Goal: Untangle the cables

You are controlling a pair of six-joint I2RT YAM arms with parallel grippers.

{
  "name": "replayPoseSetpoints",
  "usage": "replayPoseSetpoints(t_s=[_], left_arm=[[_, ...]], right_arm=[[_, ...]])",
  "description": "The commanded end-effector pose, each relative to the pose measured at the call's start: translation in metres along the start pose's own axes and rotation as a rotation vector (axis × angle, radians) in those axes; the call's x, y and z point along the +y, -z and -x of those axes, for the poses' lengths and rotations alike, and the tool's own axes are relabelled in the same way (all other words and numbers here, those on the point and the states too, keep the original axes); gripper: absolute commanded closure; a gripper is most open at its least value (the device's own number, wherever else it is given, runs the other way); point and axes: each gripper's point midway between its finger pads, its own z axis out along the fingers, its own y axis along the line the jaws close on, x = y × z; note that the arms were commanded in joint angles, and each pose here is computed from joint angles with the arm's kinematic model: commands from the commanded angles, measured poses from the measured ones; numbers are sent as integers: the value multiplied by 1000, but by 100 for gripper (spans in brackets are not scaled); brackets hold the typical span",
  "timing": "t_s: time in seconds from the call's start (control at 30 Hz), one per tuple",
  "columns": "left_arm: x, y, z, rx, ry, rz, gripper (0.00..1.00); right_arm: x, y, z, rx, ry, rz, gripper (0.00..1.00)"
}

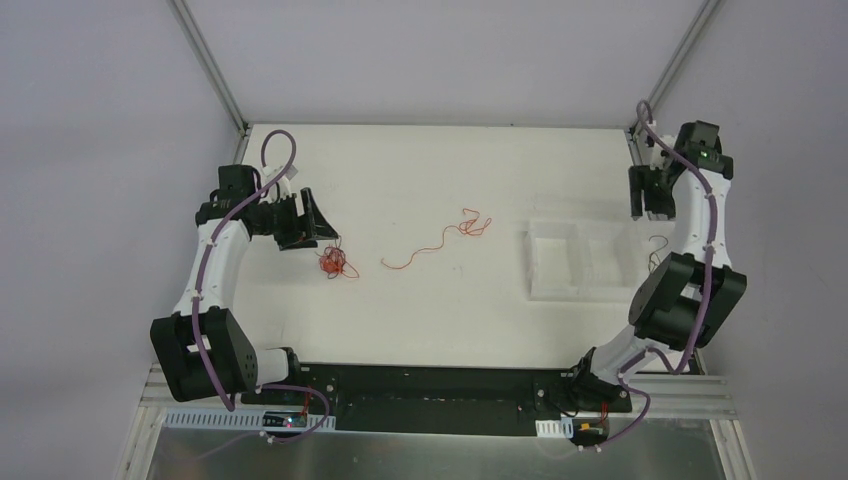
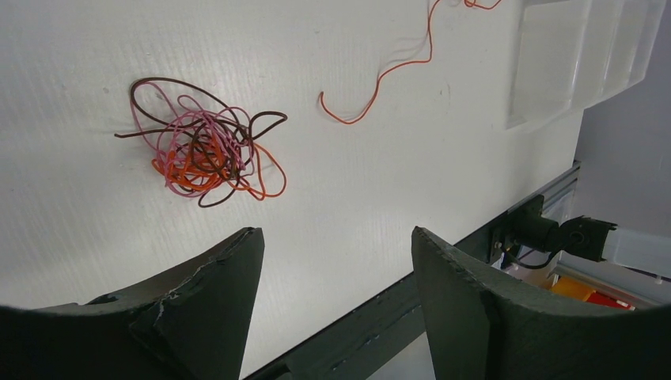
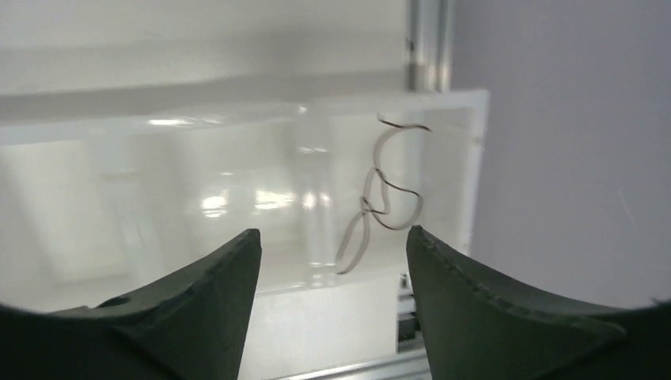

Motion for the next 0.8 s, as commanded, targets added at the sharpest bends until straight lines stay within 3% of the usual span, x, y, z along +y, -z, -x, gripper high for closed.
replayPoseSetpoints(t_s=[0.0,0.2,0.4,0.57,0.63,0.77], left_arm=[[-21,3,7,-9,-60,-64,29],[-39,5,7,-13,-107,-108,23],[-41,10,3,-33,-137,-93,19],[-39,10,1,-32,-110,-79,19],[-39,10,2,-35,-102,-75,20],[-41,9,4,-37,-80,-85,20]], right_arm=[[94,77,29,-128,-28,349,27],[222,103,51,-143,105,550,19],[324,80,63,-116,281,514,9],[379,52,66,-28,219,472,8],[395,44,64,1,198,464,1],[408,21,58,12,217,400,0]])
